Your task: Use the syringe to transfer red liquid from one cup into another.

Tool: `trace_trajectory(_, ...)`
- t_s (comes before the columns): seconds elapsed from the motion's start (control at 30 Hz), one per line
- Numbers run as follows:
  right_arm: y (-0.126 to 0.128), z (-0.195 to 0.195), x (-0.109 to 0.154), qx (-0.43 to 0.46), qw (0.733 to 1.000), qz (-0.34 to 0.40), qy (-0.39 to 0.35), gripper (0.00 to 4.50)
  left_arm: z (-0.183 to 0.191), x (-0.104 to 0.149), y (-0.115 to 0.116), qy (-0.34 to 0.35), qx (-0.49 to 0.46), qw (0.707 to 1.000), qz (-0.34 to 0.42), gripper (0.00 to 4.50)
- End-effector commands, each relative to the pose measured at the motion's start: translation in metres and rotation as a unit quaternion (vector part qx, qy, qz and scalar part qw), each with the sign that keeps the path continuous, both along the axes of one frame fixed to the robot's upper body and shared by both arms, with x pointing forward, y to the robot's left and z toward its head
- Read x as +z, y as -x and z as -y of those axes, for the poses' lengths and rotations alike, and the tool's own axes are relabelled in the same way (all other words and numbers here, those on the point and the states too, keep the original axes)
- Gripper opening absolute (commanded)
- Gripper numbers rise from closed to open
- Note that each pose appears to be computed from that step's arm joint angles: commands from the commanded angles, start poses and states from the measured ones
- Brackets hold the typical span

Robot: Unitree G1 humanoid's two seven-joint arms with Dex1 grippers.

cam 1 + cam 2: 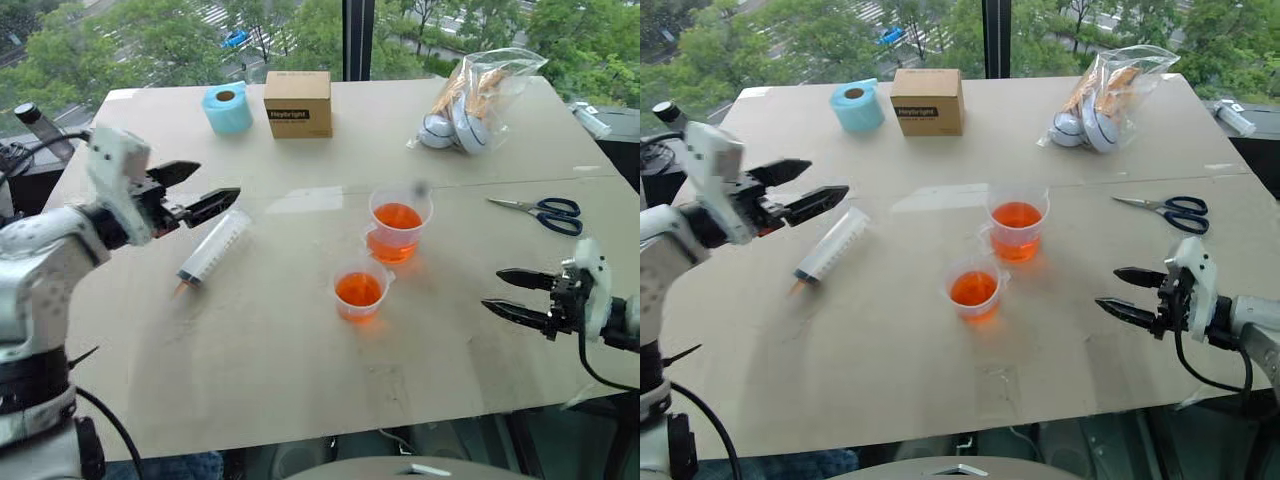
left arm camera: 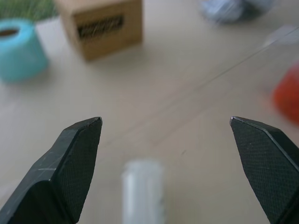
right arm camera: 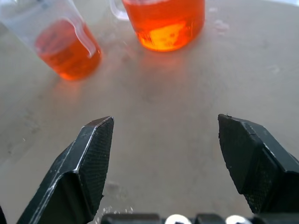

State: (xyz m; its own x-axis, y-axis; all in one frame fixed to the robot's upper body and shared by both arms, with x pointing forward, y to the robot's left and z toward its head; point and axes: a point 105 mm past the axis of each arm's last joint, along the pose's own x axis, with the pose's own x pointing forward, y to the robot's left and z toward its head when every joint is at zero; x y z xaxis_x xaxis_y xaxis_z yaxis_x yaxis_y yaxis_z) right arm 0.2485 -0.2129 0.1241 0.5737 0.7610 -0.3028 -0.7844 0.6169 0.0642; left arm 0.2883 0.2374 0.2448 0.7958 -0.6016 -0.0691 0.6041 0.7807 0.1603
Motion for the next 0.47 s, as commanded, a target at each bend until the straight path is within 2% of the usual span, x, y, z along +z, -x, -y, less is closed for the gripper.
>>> trace_trajectory(0.03,0.002,0.006,0.001,-0.006,0.999,0.050,0.006,4.45,0.012,-0.029,0.031,-0.026,-0.028,0.999,-0.028,4.50)
trace_trajectory(0.13,0.004,0.014,-0.012,-0.015,0.994,0.105,0.032,4.45,0.009,-0.066,0.037,-0.087,0.017,0.995,-0.045,4.50)
trace_trajectory(0.23,0.011,0.020,-0.030,-0.032,0.993,0.113,0.018,4.45,0.026,-0.099,0.051,-0.085,0.001,0.995,-0.056,4.50)
trace_trajectory(0.33,0.020,0.011,-0.036,-0.020,0.995,0.100,-0.010,4.45,0.030,-0.128,0.067,-0.099,-0.004,0.992,-0.076,4.50)
trace_trajectory(0.47,0.022,0.006,-0.041,-0.019,0.995,0.098,-0.014,4.45,0.039,-0.140,0.077,-0.072,-0.012,0.994,-0.079,4.50)
